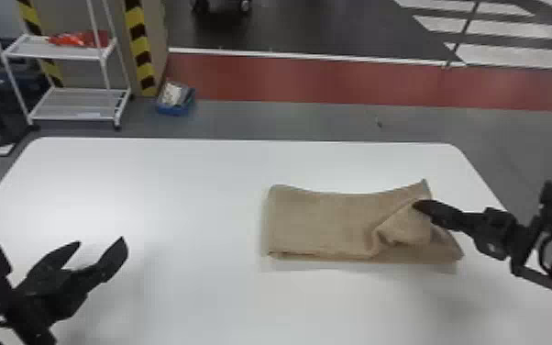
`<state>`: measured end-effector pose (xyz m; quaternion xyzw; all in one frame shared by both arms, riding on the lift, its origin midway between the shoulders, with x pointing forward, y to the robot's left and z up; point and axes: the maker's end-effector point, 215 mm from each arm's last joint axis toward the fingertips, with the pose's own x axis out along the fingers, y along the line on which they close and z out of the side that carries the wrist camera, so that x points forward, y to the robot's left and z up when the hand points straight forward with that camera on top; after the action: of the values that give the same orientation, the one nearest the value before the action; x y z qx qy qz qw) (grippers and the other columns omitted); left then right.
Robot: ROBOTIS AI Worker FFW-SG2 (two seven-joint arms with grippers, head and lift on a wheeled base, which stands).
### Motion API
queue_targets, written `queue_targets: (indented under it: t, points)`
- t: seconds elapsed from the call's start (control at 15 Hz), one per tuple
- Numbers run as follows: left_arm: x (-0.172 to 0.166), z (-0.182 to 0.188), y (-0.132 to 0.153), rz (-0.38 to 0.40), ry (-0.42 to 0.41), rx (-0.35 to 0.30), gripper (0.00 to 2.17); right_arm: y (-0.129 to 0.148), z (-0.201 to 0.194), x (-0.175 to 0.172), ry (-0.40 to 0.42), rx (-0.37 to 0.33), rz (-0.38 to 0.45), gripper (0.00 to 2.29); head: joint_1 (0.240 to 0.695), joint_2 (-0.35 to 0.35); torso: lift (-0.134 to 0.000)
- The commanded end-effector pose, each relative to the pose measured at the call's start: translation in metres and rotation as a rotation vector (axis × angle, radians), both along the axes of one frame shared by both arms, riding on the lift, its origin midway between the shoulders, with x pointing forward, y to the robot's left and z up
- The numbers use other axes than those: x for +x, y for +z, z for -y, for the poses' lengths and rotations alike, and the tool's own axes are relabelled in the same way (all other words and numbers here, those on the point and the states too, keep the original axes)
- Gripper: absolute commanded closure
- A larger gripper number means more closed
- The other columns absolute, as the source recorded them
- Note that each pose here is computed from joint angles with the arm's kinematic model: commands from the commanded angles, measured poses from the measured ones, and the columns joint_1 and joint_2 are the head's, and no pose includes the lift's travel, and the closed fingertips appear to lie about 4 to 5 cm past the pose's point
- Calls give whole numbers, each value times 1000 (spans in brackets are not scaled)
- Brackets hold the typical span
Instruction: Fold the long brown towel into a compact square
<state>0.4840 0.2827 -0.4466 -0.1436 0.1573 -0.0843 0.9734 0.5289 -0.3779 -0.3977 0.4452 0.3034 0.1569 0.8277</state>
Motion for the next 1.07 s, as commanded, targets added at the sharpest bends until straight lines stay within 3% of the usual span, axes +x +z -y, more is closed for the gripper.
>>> queue_targets:
  t: [0.0,0.13,0.2,0.4,0.47,0.53,0.6,1.0]
  points:
    - [2,-1,1,2,1,1,73,21,-8,-10,19,36,26,1649,695,-105,-120]
    - [1,-3,-1,-1,4,3,73,54,25,-17,-33,64,71,1649,695,-98,-120]
    - [0,-4,-4,-7,5,3,70,54,41,-19,-48,45,58,1649,695,-99,-120]
    - [2,9,-7,-11,-17,-3,70,-4,52,-7,-69,-43,4,1602,695,-147,-120]
    - [2,12,-7,-12,-22,-3,73,-19,52,-2,-66,-63,-15,1035,695,-156,-120]
    - [2,14,-8,-13,-25,-4,73,-28,50,1,-59,-82,-25,103,695,-162,-120]
    - [0,14,-8,-15,-25,-4,73,-27,49,0,-59,-73,-21,-1,695,-170,-120]
    - [1,11,-8,-15,-21,0,73,-11,69,-35,-75,-18,-38,76,695,-170,-120]
